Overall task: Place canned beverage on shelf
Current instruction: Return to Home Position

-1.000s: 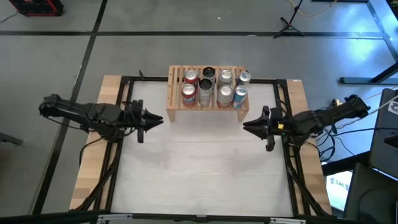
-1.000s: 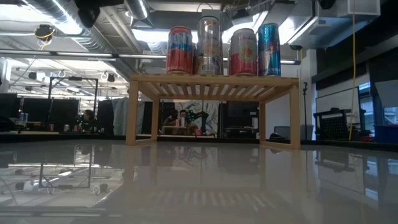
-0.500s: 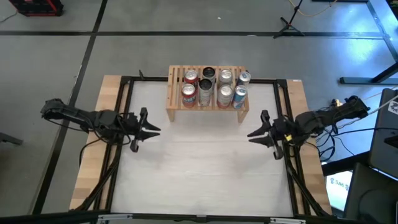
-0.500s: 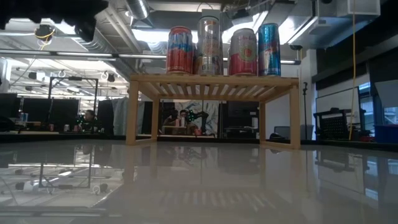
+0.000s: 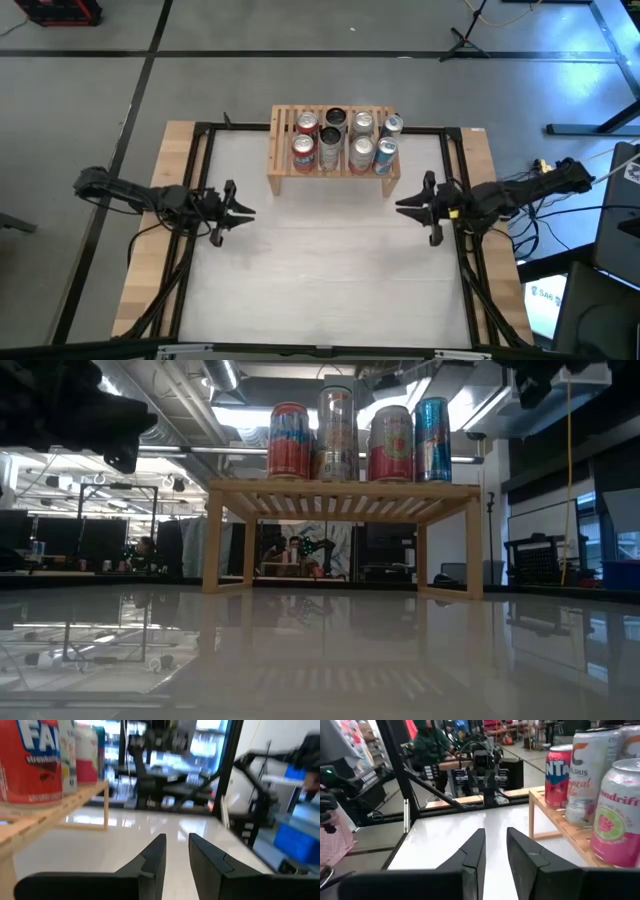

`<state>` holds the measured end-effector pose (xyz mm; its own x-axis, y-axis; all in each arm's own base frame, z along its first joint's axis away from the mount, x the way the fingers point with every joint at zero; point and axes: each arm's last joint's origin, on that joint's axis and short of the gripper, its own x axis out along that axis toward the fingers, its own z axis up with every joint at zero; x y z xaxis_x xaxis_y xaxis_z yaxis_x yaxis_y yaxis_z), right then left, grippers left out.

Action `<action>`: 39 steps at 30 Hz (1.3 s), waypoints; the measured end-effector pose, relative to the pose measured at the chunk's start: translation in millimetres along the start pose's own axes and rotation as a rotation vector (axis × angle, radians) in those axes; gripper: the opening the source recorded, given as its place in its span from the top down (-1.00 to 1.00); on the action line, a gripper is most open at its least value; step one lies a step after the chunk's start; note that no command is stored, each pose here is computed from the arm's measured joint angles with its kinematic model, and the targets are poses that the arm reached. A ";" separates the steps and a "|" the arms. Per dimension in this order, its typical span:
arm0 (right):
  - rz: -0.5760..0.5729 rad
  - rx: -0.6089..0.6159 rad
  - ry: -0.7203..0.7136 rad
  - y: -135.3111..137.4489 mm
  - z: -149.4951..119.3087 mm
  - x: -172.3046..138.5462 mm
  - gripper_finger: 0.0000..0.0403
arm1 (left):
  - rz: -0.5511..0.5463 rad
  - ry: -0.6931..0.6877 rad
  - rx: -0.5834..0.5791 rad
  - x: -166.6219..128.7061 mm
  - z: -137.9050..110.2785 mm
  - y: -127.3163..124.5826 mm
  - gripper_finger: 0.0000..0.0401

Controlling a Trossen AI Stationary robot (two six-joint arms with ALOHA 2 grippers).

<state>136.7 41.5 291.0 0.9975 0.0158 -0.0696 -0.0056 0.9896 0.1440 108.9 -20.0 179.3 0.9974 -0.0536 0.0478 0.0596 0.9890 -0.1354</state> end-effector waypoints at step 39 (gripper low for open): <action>-0.030 0.065 -0.122 -59.0 -116.5 -31.5 0.64 | 0.225 -0.040 0.038 -4.0 -2.9 20.0 0.62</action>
<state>97.3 -0.7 169.7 0.9984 -0.0355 0.0447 0.0254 0.9779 0.2076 106.1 -0.4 173.6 0.9829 0.1740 0.0597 -0.1668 0.9799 -0.1093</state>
